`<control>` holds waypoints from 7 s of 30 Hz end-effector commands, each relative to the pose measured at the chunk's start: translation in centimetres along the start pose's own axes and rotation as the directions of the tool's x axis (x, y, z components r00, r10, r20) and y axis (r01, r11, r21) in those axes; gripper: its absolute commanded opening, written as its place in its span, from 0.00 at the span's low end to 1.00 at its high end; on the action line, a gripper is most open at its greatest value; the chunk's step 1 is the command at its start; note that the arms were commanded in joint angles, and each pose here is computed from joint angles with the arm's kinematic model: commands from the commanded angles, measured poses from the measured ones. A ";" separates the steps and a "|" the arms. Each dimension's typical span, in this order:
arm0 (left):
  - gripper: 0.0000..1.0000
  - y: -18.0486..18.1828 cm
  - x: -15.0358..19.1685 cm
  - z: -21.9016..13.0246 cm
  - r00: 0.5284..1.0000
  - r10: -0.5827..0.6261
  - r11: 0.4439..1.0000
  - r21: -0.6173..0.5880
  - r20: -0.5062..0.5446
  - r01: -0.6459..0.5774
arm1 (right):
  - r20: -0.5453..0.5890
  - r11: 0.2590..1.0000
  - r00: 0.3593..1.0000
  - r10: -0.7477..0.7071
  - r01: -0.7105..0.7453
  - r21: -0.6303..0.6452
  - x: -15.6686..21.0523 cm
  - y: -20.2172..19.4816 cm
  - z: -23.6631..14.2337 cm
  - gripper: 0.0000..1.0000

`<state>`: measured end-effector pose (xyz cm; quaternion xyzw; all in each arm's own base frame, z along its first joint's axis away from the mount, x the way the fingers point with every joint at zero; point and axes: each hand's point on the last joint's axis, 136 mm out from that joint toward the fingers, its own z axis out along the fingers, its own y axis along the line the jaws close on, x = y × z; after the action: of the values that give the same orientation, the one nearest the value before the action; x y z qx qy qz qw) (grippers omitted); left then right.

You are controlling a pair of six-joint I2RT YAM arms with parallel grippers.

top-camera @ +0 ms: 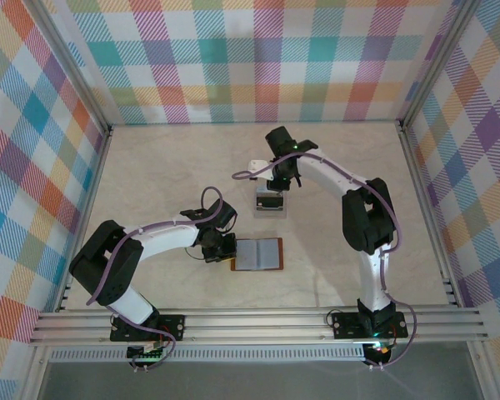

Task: Take the credit cards out of the card holder

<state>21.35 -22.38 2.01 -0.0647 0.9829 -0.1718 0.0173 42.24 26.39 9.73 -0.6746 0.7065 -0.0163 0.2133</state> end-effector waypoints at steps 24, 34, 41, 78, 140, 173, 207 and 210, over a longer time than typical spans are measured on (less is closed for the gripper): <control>0.08 -0.4 -1.5 -1.8 0.999 -0.035 0.997 0.073 0.029 0.032 | 0.138 0.347 0.319 0.938 -0.829 -0.439 -4.0 7.6 -11.4 0.32; 0.07 1.8 -0.8 0.1 0.999 -0.050 0.999 0.004 0.010 0.050 | -0.200 -0.008 0.125 0.972 -0.832 -0.555 -4.2 15.6 -9.2 0.28; 0.07 2.8 -0.1 1.0 0.998 -0.062 0.998 -0.014 -0.006 0.062 | -0.352 -0.090 0.138 0.926 -0.824 -0.559 -6.2 20.2 -6.1 0.28; 0.08 3.2 0.9 0.6 0.997 -0.068 0.998 0.001 -0.018 0.068 | -0.418 0.085 0.134 0.898 -0.988 -0.132 -2.6 23.5 0.0 0.39; 0.06 3.2 1.3 0.8 0.997 -0.072 0.997 0.008 -0.032 0.073 | -0.378 0.126 0.120 0.918 -0.992 -0.011 -1.9 22.6 -0.2 0.43; 0.07 -0.7 -0.1 -3.0 0.999 -0.037 0.996 0.082 0.031 0.034 | -0.276 0.192 0.163 0.947 -0.978 0.084 1.6 19.6 -4.1 0.40; 0.07 0.2 0.0 1.0 1.000 -0.017 0.999 -0.046 -0.016 0.016 | -0.454 -0.062 0.114 0.884 -0.933 -0.355 -3.8 22.8 0.9 0.23; 0.07 0.2 0.0 1.0 1.000 -0.015 0.999 -0.046 -0.018 0.014 | -0.459 -0.066 0.109 0.882 -0.935 -0.349 -3.7 23.0 1.2 0.23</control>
<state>21.75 -23.39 2.15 -0.0784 0.9794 -0.1857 0.0105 21.10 32.25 3.23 -0.0577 0.9474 0.3078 -0.0660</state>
